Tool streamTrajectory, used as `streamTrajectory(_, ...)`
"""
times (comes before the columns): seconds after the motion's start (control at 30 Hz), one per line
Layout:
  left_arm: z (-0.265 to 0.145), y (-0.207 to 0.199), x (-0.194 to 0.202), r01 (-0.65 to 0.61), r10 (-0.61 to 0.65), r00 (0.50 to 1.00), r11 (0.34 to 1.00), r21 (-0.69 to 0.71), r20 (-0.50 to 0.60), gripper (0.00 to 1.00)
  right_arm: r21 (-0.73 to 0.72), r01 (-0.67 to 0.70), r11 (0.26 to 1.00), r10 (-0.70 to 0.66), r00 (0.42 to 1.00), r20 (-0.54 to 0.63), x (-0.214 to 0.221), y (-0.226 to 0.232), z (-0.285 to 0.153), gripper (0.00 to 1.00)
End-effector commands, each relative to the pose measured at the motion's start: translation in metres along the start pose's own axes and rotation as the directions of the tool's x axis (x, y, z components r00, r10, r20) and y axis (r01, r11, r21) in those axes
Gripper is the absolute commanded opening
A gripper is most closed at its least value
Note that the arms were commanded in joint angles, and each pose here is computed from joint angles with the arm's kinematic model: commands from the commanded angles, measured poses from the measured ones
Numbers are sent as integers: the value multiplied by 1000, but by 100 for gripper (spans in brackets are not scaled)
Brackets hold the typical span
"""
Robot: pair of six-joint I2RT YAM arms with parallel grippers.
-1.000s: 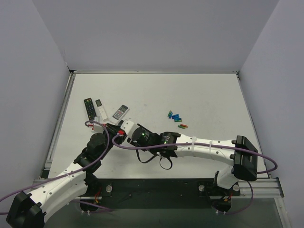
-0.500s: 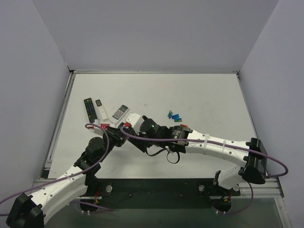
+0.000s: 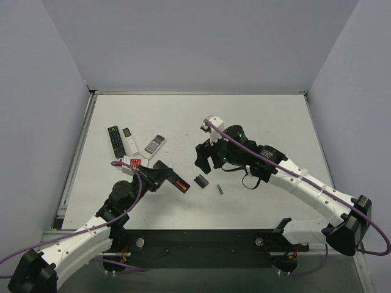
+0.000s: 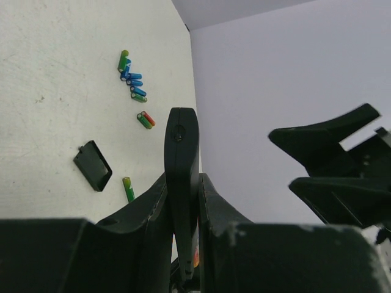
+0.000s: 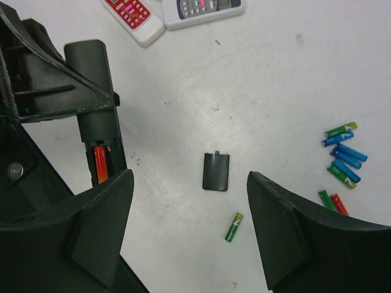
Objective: Load the batteries into the remote control
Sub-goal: Load the battery into the remote control.
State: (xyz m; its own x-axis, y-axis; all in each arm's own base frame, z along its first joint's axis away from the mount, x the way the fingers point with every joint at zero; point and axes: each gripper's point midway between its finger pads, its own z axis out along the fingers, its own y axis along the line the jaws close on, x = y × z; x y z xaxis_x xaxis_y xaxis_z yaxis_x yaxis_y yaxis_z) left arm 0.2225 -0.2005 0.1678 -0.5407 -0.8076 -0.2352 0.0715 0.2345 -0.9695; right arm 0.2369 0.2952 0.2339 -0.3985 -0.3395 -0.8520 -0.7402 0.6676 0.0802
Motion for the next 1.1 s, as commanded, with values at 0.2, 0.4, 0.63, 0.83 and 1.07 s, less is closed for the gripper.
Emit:
streamTrajectory(0.2,-2,-56,-5,-107,105,994,969,223,22,0,-350,-157,924,140,987,-72,34,51,-17,55)
streamTrajectory(0.4,-6,-83,4,-170,184,983,923,345,-8,0,-387,-208,898,178,977,-114,40,63,-15,52)
streamTrajectory(0.63,-14,-116,6,-204,228,974,861,466,6,0,-433,-240,869,205,971,-126,44,69,-12,55)
streamTrajectory(0.83,-21,-135,7,-219,250,968,822,526,11,0,-471,-278,837,250,961,-122,45,65,-11,60)
streamTrajectory(1.07,-22,-143,5,-195,228,974,813,548,9,0,-576,-299,761,289,951,-112,35,77,-15,60)
